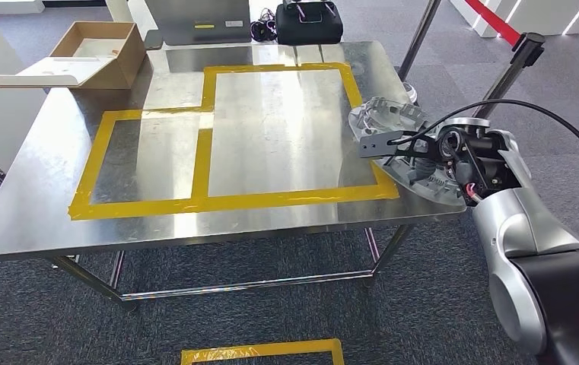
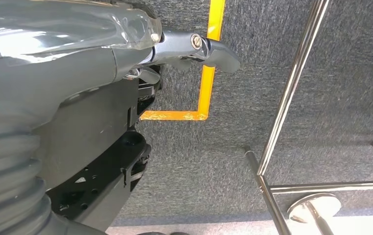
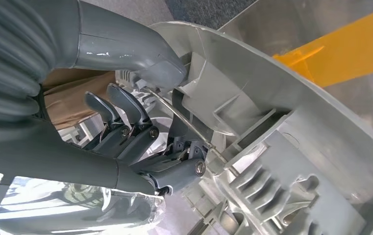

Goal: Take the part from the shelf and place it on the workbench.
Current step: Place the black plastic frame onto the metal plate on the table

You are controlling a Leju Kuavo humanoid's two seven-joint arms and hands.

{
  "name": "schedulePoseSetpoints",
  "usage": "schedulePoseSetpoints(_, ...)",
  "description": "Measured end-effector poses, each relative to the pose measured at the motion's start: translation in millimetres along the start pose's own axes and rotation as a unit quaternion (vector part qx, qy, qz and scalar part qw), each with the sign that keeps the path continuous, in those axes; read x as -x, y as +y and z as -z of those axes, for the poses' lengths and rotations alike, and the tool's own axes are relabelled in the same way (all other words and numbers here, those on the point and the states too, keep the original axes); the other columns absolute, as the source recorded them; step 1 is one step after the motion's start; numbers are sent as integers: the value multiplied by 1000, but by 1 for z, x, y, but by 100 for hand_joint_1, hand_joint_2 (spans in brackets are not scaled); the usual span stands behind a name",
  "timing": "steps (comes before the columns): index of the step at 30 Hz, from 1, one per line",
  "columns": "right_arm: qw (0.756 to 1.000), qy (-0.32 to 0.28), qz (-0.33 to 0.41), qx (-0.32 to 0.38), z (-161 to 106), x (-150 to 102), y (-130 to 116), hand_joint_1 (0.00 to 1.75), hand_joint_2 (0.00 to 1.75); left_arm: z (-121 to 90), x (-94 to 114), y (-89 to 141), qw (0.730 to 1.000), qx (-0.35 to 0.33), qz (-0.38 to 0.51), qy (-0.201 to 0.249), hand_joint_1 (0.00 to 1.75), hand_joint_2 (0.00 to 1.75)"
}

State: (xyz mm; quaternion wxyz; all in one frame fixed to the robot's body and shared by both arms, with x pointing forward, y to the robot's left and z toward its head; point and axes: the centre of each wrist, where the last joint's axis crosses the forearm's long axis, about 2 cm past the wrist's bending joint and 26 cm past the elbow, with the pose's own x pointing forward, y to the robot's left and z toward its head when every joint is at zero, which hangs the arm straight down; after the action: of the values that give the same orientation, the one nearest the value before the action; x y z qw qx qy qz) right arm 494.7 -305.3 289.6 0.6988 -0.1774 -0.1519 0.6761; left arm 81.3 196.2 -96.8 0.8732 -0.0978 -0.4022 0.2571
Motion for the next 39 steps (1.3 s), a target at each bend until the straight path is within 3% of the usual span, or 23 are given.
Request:
schedulePoseSetpoints(19,1000,-27,-5,-6,4,-9,4,175,175,-3,2,7,1000,-13,4,5,0,175)
schedulePoseSetpoints(32,992,-107,-60,-11,0,-90,13,175,175,-3,2,8,1000,-12,7,6,0,175)
schedulePoseSetpoints(39,988,-135,-76,-18,0,-118,21,175,175,-3,2,8,1000,-14,9,7,0,175)
